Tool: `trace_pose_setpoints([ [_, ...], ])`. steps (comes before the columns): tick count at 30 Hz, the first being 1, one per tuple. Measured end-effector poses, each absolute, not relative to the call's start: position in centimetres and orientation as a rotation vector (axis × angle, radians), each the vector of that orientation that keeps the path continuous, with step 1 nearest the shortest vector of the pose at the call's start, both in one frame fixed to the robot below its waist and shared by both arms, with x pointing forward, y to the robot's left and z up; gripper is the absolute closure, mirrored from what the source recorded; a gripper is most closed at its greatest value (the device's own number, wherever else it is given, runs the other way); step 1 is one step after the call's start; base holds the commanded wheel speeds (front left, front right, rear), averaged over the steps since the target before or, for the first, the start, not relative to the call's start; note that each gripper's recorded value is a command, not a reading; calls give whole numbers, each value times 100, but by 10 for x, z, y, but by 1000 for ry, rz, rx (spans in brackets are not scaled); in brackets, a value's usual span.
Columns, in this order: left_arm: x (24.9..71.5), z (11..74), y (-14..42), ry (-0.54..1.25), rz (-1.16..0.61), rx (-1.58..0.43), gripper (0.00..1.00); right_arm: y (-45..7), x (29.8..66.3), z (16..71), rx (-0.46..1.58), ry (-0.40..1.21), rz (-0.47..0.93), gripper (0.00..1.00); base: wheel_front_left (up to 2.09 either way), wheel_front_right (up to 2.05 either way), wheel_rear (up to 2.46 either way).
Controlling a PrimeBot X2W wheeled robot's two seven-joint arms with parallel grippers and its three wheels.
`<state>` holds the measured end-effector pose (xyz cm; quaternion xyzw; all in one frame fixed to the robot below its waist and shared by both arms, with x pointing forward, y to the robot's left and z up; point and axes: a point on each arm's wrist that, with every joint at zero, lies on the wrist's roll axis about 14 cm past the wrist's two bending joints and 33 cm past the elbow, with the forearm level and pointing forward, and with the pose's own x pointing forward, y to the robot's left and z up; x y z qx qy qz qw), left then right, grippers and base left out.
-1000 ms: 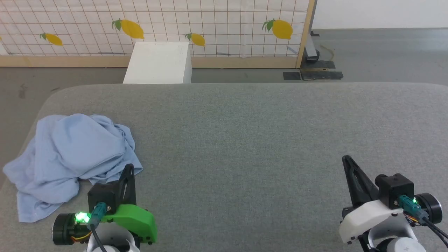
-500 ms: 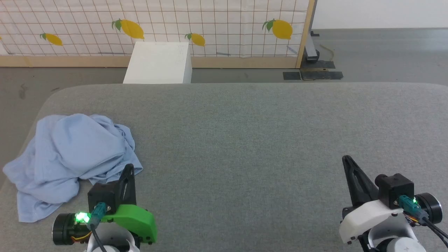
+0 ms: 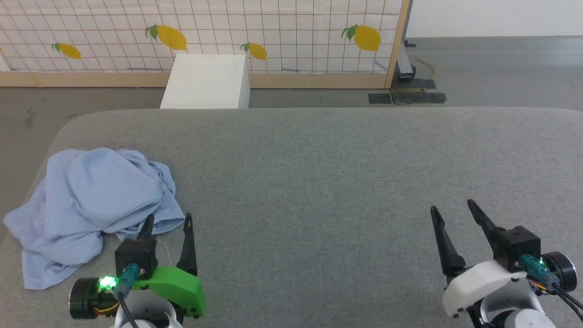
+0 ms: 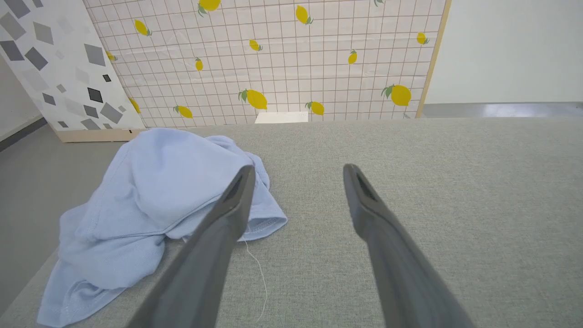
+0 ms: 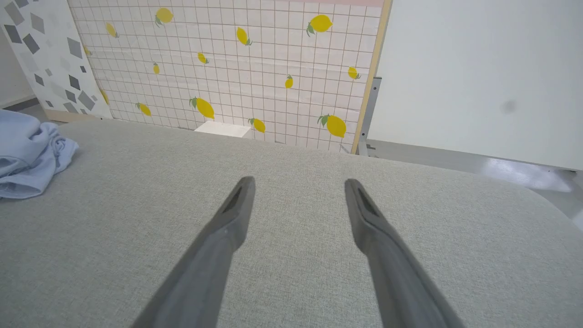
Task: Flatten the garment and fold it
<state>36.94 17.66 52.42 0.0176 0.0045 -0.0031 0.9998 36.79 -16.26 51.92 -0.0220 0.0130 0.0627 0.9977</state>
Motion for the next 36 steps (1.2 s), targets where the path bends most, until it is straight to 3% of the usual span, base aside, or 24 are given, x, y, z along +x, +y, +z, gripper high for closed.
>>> trace_pose_setpoints([
  [36, 367, 543, 177, -92, -6, 9, 0, -188, 369, 525, 12, -35, 51, 0, 0, 0, 0],
])
